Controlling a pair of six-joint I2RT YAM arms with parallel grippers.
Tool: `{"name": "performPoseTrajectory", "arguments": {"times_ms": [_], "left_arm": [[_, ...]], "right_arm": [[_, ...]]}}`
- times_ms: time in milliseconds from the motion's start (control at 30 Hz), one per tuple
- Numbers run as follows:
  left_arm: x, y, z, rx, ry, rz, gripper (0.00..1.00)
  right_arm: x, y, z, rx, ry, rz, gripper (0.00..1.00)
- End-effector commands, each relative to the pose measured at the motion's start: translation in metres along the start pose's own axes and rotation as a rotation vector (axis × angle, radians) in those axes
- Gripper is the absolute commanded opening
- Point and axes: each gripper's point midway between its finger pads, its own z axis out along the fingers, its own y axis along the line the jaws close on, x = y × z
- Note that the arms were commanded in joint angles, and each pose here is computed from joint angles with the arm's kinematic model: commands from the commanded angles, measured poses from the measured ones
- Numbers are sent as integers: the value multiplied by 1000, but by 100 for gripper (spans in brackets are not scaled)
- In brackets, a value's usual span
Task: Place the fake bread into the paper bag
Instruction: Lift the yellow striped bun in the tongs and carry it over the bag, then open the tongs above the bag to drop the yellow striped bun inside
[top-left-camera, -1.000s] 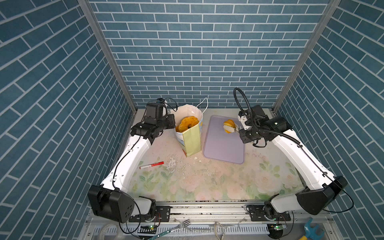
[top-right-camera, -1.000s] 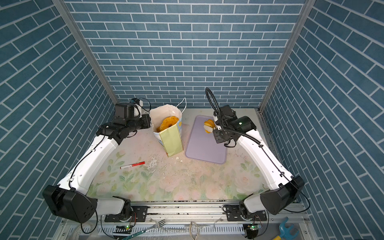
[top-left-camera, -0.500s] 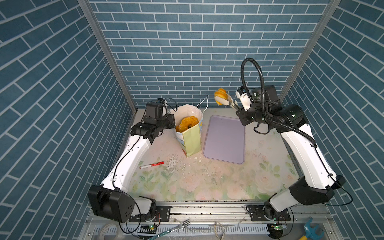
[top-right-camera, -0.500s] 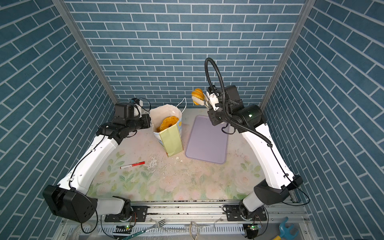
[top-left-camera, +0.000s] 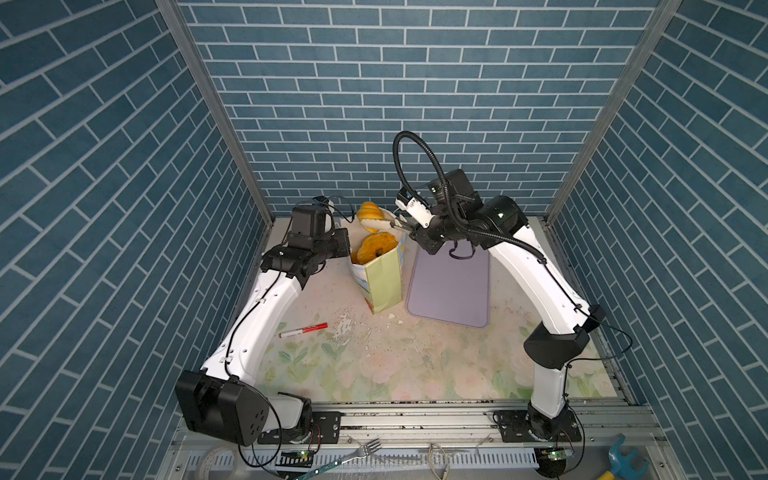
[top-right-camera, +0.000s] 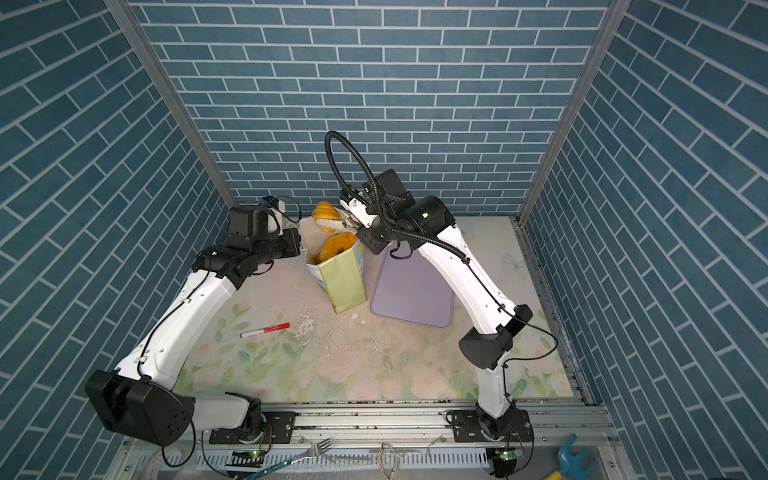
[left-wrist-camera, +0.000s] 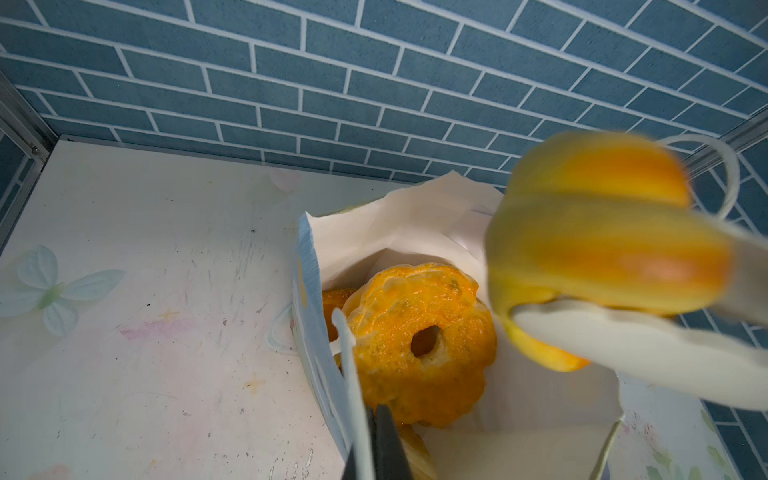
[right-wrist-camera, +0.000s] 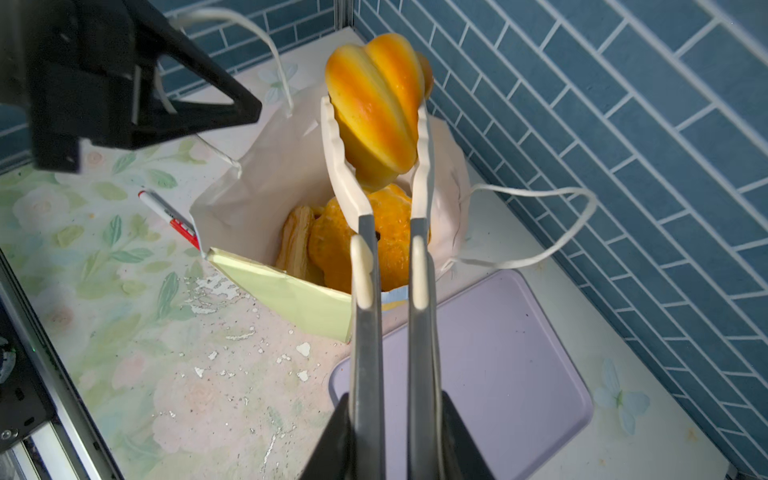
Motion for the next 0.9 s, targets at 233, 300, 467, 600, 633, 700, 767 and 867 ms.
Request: {"name": "performPoseTrajectory", "arguments": {"times_ms": [233, 300, 467, 600, 633, 700, 767, 867], "left_arm": [[-10, 2, -17, -20, -41, 4, 10], [-12, 2, -18, -20, -46, 6, 18], [-15, 2, -22, -26, -57, 12, 32], [-19, 2, -29, -34, -71, 23, 39], [-20, 3, -30, -38, -75, 27, 40], [-23, 3, -34, -41, -89, 33, 42], [-28, 3, -37, -40, -104, 34, 43], [-38, 8, -43, -49, -129, 31, 47]], "right_arm": [[-2, 6, -8, -35, -12, -46, 43], [-5, 4, -12, -25, -25, -43, 44], [-9, 2, -20, -12, -48, -37, 47], [-11, -4, -27, 21, -59, -36, 48], [-12, -6, -31, 31, -69, -35, 48], [-17, -14, -39, 76, -98, -28, 47], [-24, -29, -48, 148, -138, -4, 46], [-27, -51, -66, 218, -199, 69, 45]]}}
